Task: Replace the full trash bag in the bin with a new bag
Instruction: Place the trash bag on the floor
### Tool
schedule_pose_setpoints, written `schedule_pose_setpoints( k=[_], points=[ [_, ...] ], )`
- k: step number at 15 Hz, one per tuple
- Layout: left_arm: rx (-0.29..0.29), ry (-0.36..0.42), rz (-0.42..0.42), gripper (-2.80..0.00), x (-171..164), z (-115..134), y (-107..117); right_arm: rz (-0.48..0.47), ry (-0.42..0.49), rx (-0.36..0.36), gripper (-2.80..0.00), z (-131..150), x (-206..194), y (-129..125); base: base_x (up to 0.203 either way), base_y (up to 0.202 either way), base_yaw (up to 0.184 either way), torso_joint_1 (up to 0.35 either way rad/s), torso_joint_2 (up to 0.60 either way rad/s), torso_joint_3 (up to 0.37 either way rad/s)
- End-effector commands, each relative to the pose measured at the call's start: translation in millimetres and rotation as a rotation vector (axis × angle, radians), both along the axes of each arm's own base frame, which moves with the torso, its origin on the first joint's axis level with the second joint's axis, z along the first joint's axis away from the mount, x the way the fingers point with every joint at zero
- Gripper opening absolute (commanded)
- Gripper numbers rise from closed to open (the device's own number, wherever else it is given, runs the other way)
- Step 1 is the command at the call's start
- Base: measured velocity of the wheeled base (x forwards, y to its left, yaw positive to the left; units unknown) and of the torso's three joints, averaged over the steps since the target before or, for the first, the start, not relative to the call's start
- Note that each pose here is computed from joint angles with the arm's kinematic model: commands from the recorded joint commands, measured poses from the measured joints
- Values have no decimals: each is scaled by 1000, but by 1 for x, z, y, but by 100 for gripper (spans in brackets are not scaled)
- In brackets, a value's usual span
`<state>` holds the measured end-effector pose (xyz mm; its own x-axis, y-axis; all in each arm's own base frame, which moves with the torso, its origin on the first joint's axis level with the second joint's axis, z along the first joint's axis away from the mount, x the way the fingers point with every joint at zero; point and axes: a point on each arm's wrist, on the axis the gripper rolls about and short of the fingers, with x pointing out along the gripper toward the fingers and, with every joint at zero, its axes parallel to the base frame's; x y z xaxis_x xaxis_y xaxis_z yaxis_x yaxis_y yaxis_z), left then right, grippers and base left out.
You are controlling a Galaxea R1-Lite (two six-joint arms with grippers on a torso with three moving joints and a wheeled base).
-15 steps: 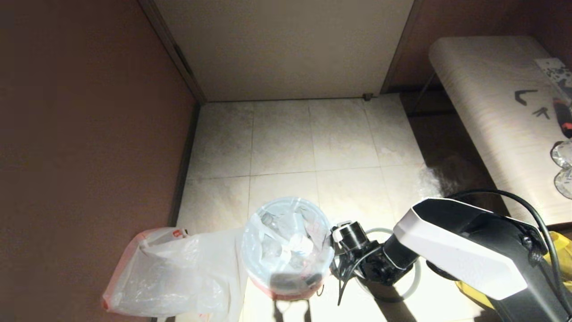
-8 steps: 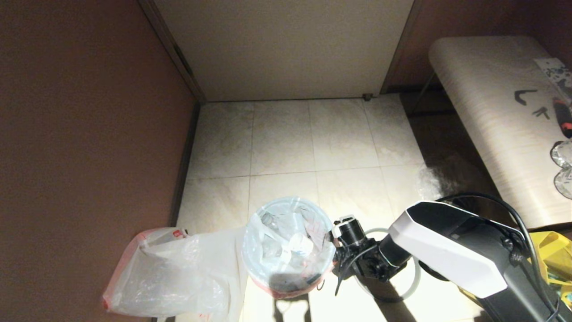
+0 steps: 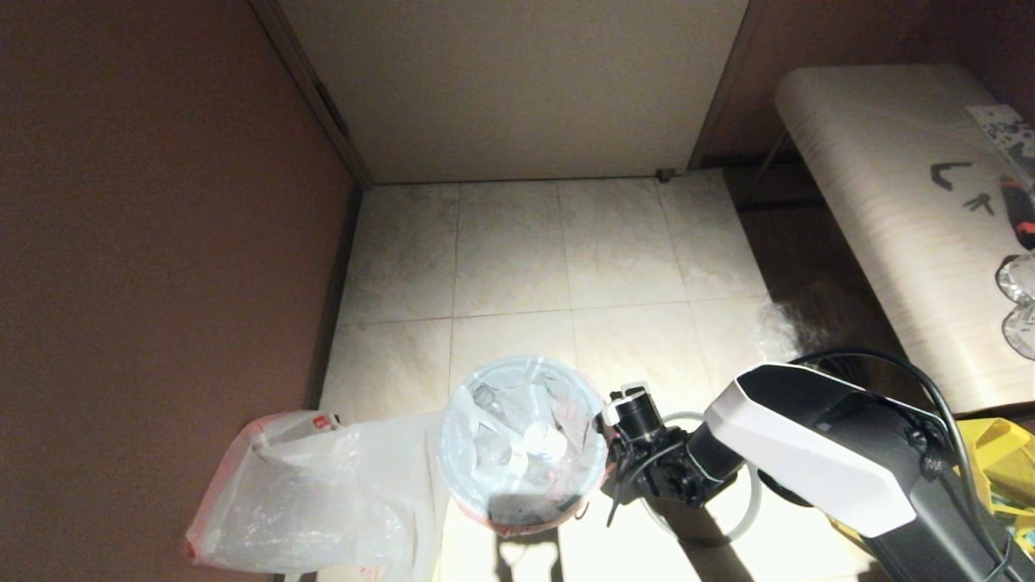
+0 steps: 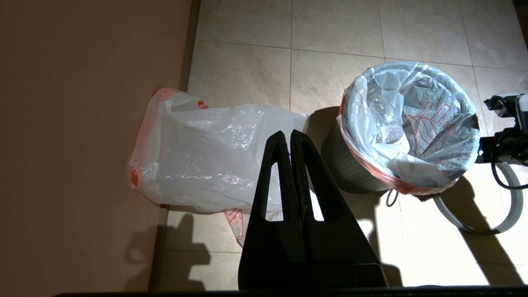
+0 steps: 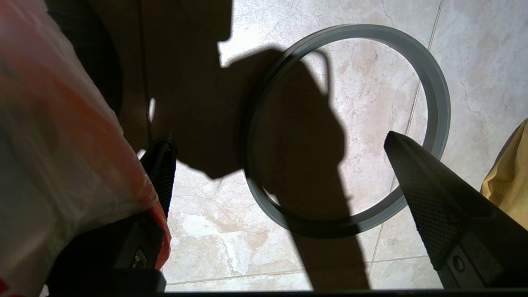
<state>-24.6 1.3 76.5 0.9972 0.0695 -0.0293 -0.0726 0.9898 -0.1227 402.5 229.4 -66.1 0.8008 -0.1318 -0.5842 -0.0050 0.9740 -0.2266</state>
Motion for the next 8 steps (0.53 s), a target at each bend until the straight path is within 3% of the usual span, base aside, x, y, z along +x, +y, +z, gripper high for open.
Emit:
schedule_pose_setpoints(
  k=[1, 2, 3, 8],
  points=[
    [-1, 1, 1, -280, 0, 0, 0, -4, -5, 1, 0, 3, -1, -1, 0, 0, 0, 0, 0, 0],
    [-1, 0, 1, -280, 0, 0, 0, -4, 1, -2, 0, 3, -2, -2, 0, 0, 0, 0, 0, 0],
    [-1, 0, 1, -280, 0, 0, 0, -4, 4, -4, -280, 3, -4, -3, 0, 0, 0, 0, 0, 0],
    [-1, 0, 1, -280, 0, 0, 0, -2, -3, 8, -280, 7, -3, -2, 0, 0, 0, 0, 0, 0]
  ],
)
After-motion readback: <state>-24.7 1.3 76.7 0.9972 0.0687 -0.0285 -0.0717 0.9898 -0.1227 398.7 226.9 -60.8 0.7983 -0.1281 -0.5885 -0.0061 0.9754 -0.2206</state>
